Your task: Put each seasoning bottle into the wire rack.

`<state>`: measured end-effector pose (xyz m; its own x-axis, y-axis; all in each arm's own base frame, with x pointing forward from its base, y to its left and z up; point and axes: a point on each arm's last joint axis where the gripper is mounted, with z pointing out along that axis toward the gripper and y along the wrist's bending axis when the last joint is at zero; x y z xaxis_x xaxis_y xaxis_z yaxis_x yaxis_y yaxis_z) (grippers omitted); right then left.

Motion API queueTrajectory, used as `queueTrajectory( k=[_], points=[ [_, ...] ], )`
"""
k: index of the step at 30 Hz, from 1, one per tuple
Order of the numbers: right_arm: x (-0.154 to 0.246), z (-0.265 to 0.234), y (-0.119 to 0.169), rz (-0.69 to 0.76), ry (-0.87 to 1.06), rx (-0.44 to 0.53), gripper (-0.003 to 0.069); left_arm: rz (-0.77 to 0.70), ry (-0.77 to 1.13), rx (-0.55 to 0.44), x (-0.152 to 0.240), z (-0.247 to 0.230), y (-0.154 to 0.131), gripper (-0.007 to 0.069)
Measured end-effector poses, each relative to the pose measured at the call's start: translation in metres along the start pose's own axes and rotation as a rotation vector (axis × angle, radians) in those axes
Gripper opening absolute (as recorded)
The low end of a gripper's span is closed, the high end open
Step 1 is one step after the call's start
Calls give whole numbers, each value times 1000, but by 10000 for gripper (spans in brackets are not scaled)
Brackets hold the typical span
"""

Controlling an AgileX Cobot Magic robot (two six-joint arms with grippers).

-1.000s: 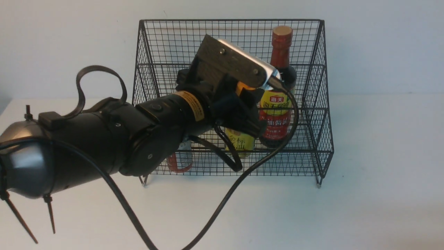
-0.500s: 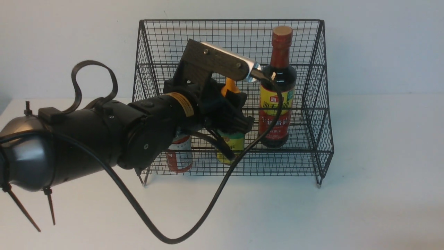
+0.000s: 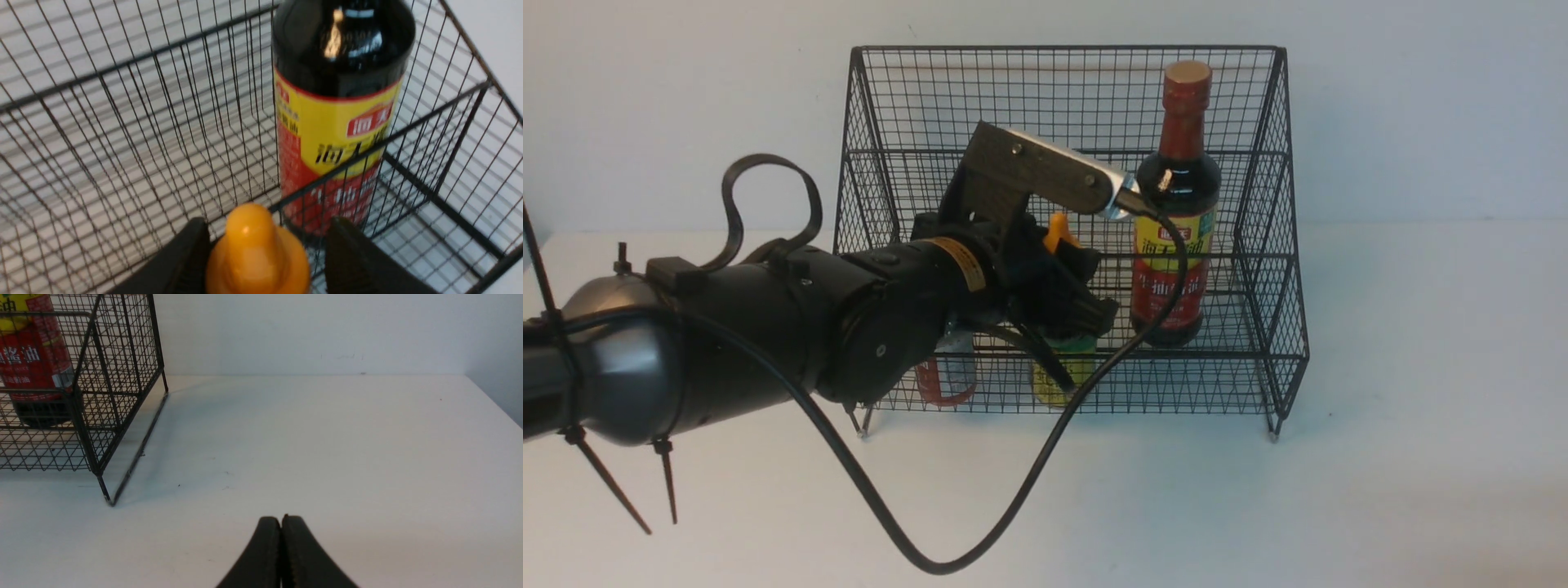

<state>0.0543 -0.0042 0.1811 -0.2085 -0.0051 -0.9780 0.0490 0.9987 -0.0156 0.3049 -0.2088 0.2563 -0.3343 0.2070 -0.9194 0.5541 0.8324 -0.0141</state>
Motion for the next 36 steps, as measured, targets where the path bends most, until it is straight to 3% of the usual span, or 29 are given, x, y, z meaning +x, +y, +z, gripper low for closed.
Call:
queueTrajectory(
  k=[5, 11, 15, 18, 19, 20, 22, 30, 36],
  points=[
    [0, 0, 0, -1, 0, 0, -10, 0, -45, 0, -9, -7, 0, 460],
    [0, 0, 0, -2, 0, 0, -10, 18, -106, 4, -36, -42, -1, 465],
    [0, 0, 0, -3, 0, 0, -10, 29, -122, 12, -57, -88, -1, 352],
    [0, 0, 0, -4, 0, 0, -10, 52, -112, 19, -69, -136, -2, 159],
    [0, 0, 0, -4, 0, 0, -10, 55, -100, 19, -69, -139, -2, 146],
    [0, 0, 0, -5, 0, 0, -10, 62, -113, 22, -74, -171, -2, 53],
    [0, 0, 0, -5, 0, 0, -10, 65, -124, 23, -76, -193, -2, 12],
    [0, 0, 0, -5, 0, 0, -10, 79, -353, 15, -81, -300, -1, -5],
    [0, 0, 0, -5, 0, 0, -10, 82, -494, 10, -76, -349, 0, -5]
  ],
)
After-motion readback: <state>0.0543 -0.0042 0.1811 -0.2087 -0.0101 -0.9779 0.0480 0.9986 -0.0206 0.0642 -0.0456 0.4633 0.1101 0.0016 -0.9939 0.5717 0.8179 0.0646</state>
